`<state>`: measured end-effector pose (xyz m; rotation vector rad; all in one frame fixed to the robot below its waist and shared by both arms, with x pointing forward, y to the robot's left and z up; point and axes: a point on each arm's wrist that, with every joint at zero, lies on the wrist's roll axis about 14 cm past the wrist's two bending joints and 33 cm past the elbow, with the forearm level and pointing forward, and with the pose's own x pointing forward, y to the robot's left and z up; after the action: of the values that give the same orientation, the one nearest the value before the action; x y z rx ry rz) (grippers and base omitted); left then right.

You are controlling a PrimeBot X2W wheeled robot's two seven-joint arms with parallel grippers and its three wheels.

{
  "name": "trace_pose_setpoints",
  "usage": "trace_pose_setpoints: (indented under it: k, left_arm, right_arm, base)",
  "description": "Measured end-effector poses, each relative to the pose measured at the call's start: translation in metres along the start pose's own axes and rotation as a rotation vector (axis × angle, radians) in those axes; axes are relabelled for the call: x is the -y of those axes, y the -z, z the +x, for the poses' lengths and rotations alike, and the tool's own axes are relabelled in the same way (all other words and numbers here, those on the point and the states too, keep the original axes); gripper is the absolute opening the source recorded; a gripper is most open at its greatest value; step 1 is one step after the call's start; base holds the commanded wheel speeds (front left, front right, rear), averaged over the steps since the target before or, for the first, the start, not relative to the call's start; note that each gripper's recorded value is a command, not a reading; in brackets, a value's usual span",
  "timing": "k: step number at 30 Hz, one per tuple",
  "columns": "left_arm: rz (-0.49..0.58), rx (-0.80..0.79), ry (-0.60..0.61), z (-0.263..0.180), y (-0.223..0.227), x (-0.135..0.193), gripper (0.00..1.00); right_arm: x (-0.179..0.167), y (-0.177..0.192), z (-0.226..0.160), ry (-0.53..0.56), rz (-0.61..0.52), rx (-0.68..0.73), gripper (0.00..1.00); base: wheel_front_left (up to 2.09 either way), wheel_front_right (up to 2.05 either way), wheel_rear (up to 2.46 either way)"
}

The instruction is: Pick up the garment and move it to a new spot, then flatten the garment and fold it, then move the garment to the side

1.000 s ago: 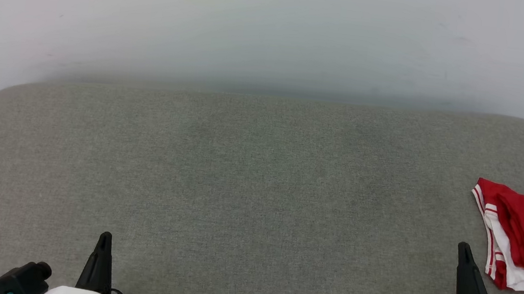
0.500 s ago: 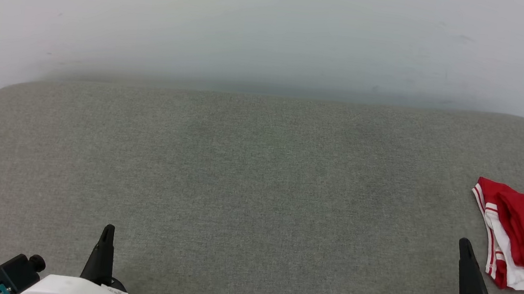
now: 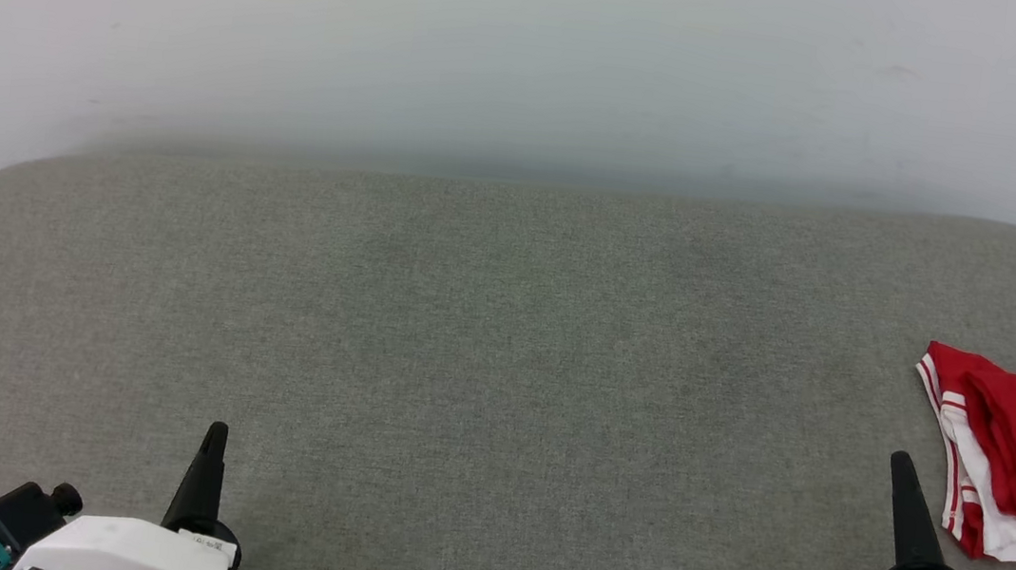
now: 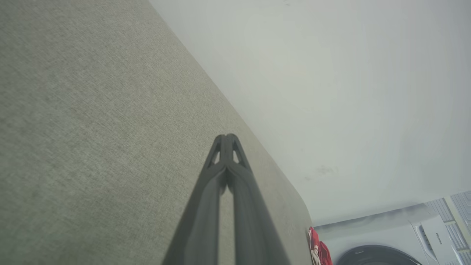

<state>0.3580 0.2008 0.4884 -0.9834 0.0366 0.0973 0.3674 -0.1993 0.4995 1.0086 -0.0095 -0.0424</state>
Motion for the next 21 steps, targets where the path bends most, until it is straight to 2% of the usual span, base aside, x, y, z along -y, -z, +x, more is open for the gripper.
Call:
trace_pose_setpoints:
  k: [21]
  left_arm:
    - [-0.258, -0.026, 0.024, 0.012, -0.001, 0.006, 0.00]
  right_arm:
    - [-0.001, -0.001, 0.009, 0.004, 0.246, -0.018, 0.00]
  base:
    - [0.00, 0.00, 0.00]
